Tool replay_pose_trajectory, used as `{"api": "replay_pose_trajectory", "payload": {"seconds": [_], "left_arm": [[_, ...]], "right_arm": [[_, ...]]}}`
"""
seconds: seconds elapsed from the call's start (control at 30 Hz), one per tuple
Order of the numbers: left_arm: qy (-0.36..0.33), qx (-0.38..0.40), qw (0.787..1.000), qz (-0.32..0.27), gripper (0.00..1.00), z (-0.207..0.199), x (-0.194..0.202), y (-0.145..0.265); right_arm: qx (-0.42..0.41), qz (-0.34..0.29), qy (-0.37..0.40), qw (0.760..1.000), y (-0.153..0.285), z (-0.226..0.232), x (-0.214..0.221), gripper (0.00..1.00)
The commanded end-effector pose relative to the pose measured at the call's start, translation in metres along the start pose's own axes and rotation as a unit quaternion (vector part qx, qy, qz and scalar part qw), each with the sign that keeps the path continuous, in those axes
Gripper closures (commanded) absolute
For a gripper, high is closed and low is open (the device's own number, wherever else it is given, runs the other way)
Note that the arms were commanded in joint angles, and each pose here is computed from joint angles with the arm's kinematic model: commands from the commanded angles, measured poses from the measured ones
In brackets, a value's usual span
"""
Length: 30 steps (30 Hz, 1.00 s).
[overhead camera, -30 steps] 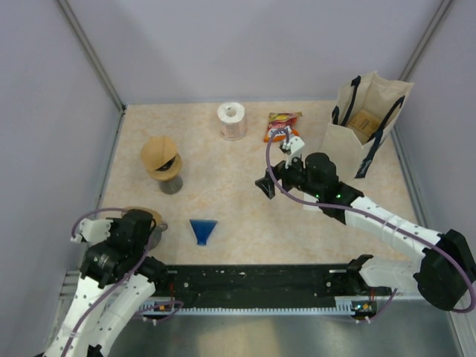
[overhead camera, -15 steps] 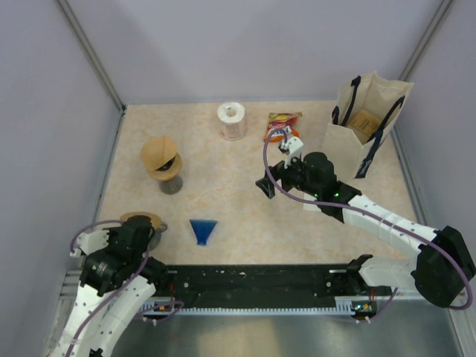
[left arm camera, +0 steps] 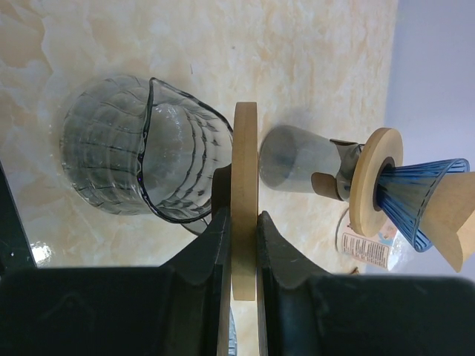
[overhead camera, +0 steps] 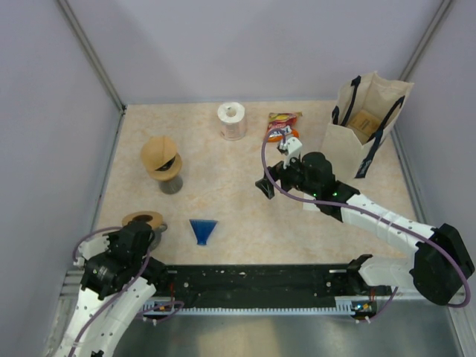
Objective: Place the coffee filter in the dripper
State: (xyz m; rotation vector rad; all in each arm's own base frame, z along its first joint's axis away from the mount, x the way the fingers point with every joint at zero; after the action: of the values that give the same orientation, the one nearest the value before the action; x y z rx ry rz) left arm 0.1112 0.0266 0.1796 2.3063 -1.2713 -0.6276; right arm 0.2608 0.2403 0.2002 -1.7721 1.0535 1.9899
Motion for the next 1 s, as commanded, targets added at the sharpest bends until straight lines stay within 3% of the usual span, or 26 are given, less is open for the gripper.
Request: {"api": "replay_pose_trajectory", "payload": {"seconds": [0.0,0.13,0.3,0.5,0.67,0.97], "left_arm": [[-0.021,-0.032,0.999,-0.037,0.85,0.019,-0.02,0.001],[-0.021,-0.035,0.998,-0.046,0.8,0.022,-0.023,0.0],[-0.016,-0.037,0.998,-0.048,0.67,0.021,-0.024,0.001],[-0.016,-0.037,0.998,-0.051,0.6,0.019,-0.028,0.005],[-0.014,-0.038,0.998,-0.047,0.39,0.014,-0.03,0.01],[-0.016,-0.043,0.998,-0.042,0.27,0.007,-0.028,0.015]], "right_arm": [[0.007,-0.021,0.004,1.0,0.001,-0.004,-0.016,0.01],[0.006,-0.018,0.004,1.0,-0.001,-0.004,-0.015,0.01],[0.005,-0.016,0.003,1.0,-0.002,-0.005,-0.014,0.01],[0.004,-0.015,0.002,1.0,-0.003,-0.004,-0.014,0.01],[0.004,-0.015,0.002,1.0,-0.003,-0.004,-0.014,0.01],[0.005,-0.015,0.004,1.0,-0.003,-0.005,-0.015,0.01]]}}
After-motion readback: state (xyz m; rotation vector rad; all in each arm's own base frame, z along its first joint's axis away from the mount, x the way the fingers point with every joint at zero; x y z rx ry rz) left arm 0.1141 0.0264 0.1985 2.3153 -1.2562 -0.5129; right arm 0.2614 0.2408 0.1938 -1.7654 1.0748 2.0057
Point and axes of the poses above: each gripper's point midway between its finger pads, its own y axis back along the fingers, its own z axis along the line the jaws close on, x = y × z, the point moved 4 cm from there along y, back along the fingers, and after that the axes turned 12 degrees about y, right-handed, at the moved point
